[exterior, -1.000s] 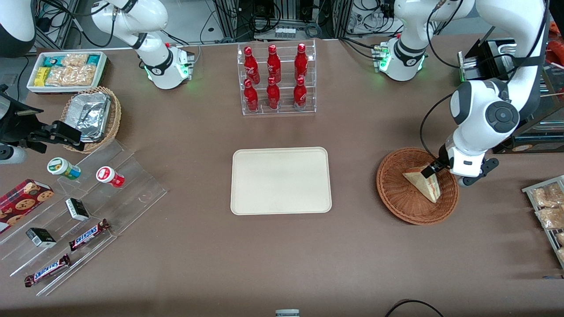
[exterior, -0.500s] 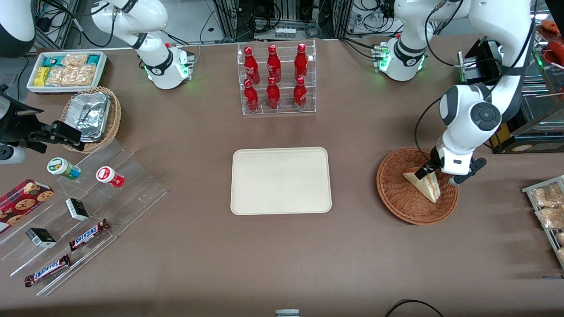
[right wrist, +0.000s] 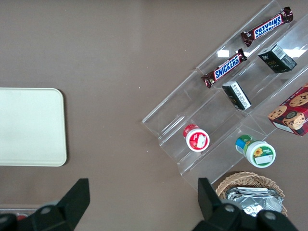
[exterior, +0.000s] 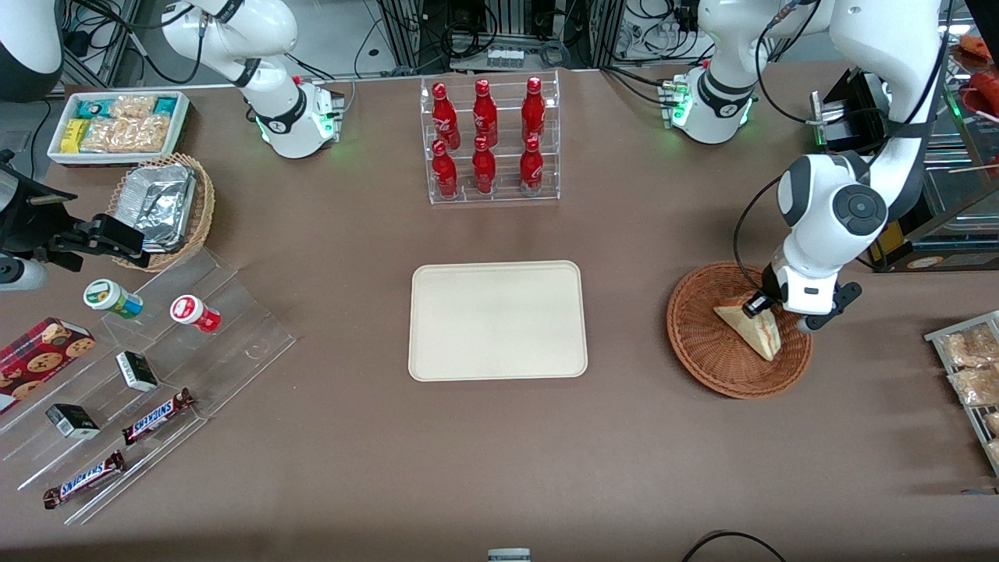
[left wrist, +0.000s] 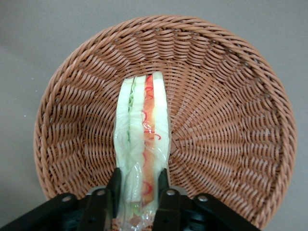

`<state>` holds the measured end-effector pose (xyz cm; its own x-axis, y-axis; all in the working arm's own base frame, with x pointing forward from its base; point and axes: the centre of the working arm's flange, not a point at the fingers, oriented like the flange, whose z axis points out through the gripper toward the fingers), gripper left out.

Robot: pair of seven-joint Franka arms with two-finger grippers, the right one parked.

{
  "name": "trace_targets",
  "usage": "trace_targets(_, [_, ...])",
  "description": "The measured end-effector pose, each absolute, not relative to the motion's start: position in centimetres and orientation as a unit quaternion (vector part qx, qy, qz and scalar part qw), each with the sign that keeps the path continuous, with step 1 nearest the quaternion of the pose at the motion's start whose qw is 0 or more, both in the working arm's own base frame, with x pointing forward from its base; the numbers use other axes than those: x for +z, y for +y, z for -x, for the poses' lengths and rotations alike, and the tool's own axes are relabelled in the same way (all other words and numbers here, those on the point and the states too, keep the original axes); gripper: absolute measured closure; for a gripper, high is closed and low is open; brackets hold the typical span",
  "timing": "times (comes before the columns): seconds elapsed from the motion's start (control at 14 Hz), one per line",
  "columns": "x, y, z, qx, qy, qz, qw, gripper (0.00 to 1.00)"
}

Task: Place sandwich from basket to tray
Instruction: 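Lower the left gripper and close it on the sandwich's upright edge, then lift the sandwich and carry it with the left gripper toward the tray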

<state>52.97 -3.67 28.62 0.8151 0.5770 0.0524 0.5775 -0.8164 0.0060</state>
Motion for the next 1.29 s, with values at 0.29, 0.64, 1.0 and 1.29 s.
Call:
trace_targets(0.29, [35.0,-5.6,-53.8,0.019,-0.288,0.957,0.03,0.86])
trace_targets(0.64, [47.7,-17.4,-54.0,0.059,-0.221,0.972,0.052,0.86])
trace_targets(1.0, [46.3,-36.5,-50.9,0.076,-0.16,0.984,0.032,0.86])
trace_targets(1.29, [41.5,-46.0,-49.0,0.063,-0.101,0.993,0.001,0.86])
